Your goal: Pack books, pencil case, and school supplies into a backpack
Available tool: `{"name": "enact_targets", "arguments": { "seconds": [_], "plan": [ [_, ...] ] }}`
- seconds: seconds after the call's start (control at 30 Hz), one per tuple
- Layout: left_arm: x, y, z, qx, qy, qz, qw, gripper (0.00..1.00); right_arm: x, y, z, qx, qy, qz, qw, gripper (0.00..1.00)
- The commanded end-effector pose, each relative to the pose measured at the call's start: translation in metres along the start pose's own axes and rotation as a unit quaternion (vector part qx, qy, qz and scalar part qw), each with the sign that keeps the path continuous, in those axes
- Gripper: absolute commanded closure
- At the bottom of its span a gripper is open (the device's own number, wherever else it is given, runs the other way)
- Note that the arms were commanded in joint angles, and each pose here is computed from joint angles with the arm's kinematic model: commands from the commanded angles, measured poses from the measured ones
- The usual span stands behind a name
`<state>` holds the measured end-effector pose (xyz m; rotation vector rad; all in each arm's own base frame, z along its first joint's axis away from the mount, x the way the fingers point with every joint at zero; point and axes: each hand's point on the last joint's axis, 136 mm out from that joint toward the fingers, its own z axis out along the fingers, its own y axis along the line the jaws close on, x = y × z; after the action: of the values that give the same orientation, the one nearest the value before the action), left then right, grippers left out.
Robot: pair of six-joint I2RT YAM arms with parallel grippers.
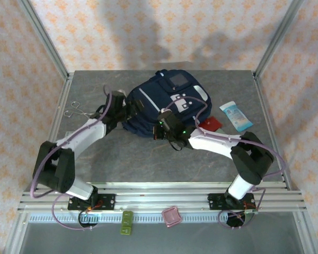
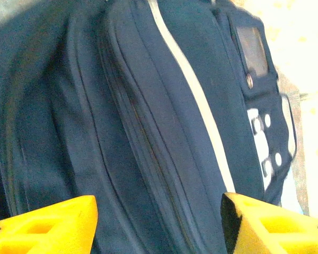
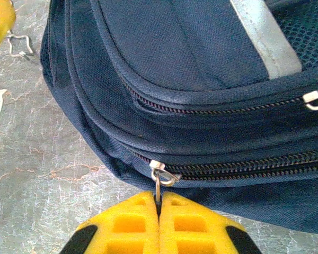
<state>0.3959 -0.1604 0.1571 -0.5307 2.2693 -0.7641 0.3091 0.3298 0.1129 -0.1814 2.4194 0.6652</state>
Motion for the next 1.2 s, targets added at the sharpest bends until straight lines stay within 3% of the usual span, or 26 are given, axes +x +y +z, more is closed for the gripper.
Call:
{"name": "enact_targets", "arguments": {
  "seconds": [0.0,0.23,0.3,0.37,0.5,0.77,1.0,1.17],
  "plan": [
    [0.018,0.000,0.001,0.001,-0.012,-0.022,1.000,0.37,-0.017,0.023,-0.004,-0.033,-0.022,-0.003,0.999,1.00],
    [0.040,-0.011,0.027,-0.008,0.006,-0.023,1.000,0.37,-0.017,0.022,-0.003,-0.029,-0.022,-0.003,0.999,1.00],
    [0.040,-0.011,0.035,-0.011,0.003,-0.026,1.000,0.41,-0.017,0.023,-0.003,-0.031,-0.022,-0.002,0.999,1.00],
    [0.038,-0.017,0.041,0.000,0.005,-0.029,1.000,0.56,-0.017,0.022,-0.003,-0.029,-0.021,-0.002,0.999,1.00],
    [0.027,-0.019,0.043,-0.007,-0.013,-0.021,1.000,1.00,-0.017,0.007,-0.004,0.005,-0.032,-0.005,0.999,1.00],
    [0.010,-0.008,0.029,-0.012,-0.029,-0.014,0.999,1.00,-0.015,-0.074,-0.007,0.104,-0.016,0.039,0.994,1.00],
    [0.000,0.001,0.022,-0.017,-0.035,-0.011,0.999,1.00,-0.033,-0.172,-0.033,0.235,-0.045,0.112,0.964,1.00],
    [0.001,0.000,0.024,-0.012,-0.028,-0.006,0.999,1.00,-0.050,-0.177,-0.048,0.230,-0.076,0.135,0.961,1.00]
  ]
}}
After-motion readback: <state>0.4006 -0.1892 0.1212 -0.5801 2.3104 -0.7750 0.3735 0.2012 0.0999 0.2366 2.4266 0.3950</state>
